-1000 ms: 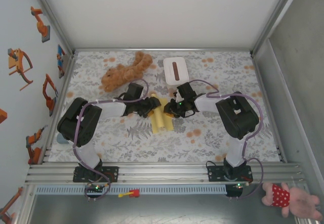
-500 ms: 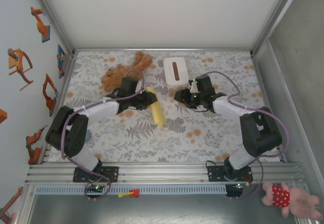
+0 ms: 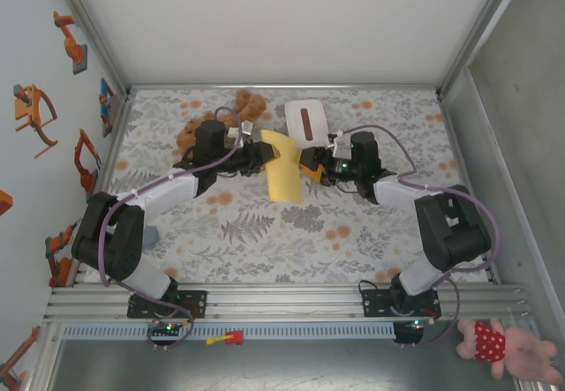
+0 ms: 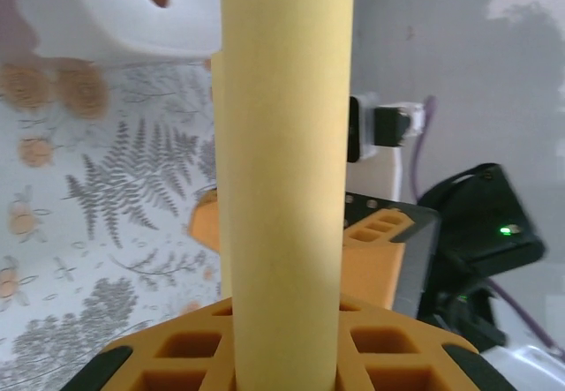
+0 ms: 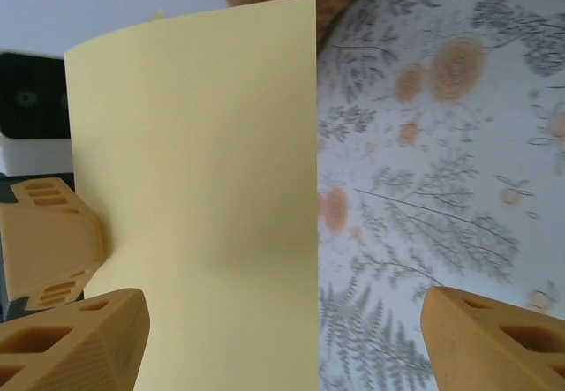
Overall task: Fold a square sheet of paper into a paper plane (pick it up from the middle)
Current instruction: First fold in half a square sheet of paper at the center of the table.
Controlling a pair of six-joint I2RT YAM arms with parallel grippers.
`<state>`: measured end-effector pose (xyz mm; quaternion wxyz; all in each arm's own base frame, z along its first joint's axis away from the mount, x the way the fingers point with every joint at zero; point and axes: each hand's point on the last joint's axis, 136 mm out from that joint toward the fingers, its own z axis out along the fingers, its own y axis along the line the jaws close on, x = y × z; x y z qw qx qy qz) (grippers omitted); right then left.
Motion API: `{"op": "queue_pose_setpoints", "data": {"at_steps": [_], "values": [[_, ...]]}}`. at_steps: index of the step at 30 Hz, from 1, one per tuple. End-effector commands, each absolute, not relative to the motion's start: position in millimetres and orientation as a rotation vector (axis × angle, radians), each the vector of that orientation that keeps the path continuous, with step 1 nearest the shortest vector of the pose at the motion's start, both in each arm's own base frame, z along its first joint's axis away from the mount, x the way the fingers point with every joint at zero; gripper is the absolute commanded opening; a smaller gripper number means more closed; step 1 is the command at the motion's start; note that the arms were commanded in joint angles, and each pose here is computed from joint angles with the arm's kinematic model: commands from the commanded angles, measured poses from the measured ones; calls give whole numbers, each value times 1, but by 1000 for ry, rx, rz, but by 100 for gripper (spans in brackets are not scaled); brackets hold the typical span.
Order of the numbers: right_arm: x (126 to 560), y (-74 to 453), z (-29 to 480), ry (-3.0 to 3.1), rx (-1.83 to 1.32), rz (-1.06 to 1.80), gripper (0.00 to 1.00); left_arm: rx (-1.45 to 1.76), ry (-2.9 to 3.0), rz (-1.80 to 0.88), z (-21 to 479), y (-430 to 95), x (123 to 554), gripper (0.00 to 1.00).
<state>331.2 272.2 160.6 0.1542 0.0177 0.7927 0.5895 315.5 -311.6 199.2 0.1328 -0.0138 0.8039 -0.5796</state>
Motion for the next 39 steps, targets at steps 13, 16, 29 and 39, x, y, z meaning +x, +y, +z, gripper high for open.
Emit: {"op": "queue_pose_setpoints", "data": {"at_steps": [13, 16, 29, 39], "values": [[319, 289, 224, 2064, -168, 1906, 61, 3, 2233, -1808, 228, -310, 316, 22], [319, 288, 224, 2063, -170, 1905, 53, -5, 2251, -1788, 223, -309, 317, 22], [327, 283, 216, 2076, -122, 1880, 16, -25, 2298, -1748, 209, -302, 320, 22], [325, 263, 201, 2286, -96, 1541, 0, -155, 2414, -1564, 177, -283, 327, 56]]}}
